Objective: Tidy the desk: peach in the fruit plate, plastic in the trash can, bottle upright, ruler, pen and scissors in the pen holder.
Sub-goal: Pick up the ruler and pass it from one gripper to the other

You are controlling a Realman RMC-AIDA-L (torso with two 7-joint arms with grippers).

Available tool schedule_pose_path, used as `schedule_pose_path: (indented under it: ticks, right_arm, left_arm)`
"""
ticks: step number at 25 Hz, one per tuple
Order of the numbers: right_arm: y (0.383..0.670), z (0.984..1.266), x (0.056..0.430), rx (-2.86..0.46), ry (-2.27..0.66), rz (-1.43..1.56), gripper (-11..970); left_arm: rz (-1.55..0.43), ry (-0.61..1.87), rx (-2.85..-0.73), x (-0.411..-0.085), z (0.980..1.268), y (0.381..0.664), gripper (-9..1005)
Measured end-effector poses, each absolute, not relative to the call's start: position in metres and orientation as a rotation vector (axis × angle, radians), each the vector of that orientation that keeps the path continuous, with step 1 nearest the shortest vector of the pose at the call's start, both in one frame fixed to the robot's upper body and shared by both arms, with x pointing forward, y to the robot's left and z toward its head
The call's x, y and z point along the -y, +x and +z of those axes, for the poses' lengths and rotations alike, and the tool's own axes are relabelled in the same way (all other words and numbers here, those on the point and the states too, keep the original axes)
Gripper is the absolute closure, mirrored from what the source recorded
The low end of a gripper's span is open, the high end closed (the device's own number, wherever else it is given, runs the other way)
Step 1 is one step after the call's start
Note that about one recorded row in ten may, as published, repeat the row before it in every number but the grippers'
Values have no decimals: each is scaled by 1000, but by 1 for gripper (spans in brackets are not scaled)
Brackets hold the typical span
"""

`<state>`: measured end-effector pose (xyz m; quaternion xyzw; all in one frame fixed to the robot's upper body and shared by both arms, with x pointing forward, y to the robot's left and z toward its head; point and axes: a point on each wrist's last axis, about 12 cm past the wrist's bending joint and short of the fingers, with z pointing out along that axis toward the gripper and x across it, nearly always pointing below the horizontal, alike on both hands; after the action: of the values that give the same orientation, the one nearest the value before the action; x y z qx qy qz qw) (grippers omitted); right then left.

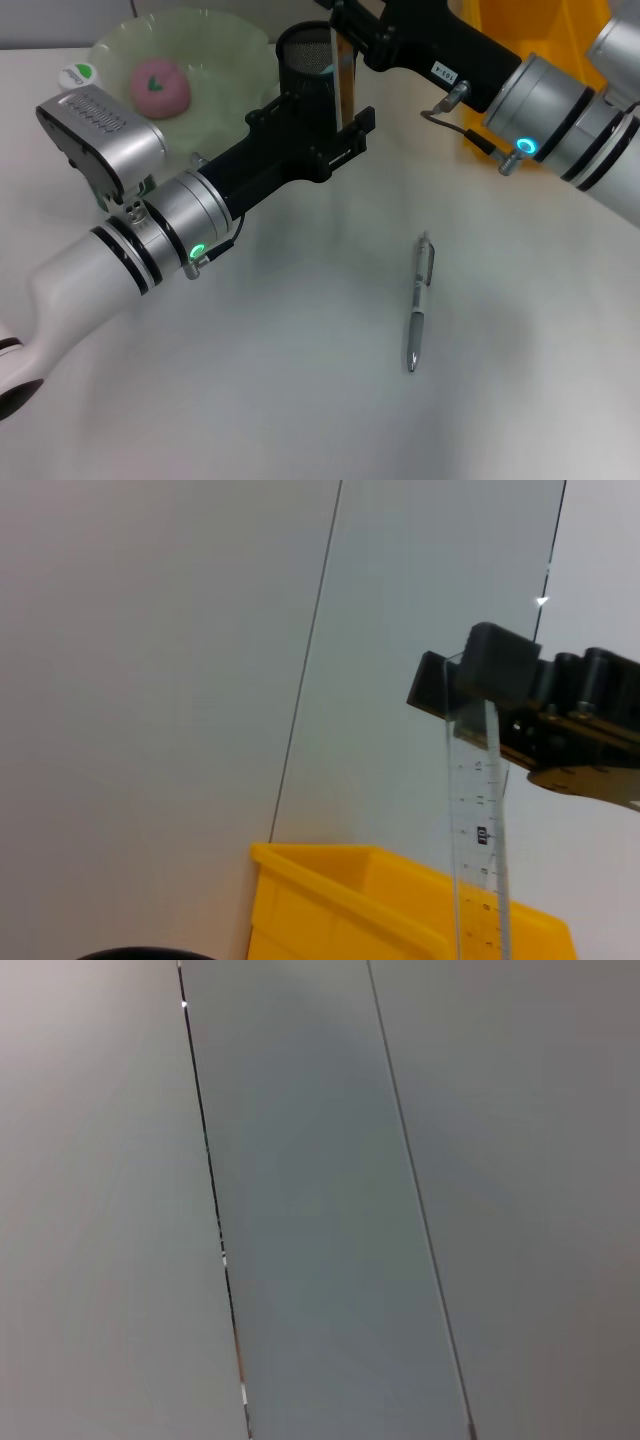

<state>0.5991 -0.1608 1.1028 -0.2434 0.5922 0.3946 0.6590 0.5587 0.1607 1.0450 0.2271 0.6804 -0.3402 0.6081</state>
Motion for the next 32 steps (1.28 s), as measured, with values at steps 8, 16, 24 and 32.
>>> schedule_pose_path:
  ticks: [8, 16, 24, 32]
  right_arm:
    - [598, 1102, 161, -1341, -556, 887, 526]
    - [599, 1102, 161, -1339, -555, 886, 522]
    - [599, 1103, 160, -1337, -556, 886, 517]
    - [600, 1104, 159, -1337, -560, 888, 513]
  left_arm:
    - [-753, 505, -1559, -159, 1044, 556, 296]
    - [-751, 496, -1560, -159, 1044, 557, 461]
    - [-750, 490, -1563, -158, 1045, 559, 645]
    - [-756, 490, -1560, -156, 1046, 559, 803]
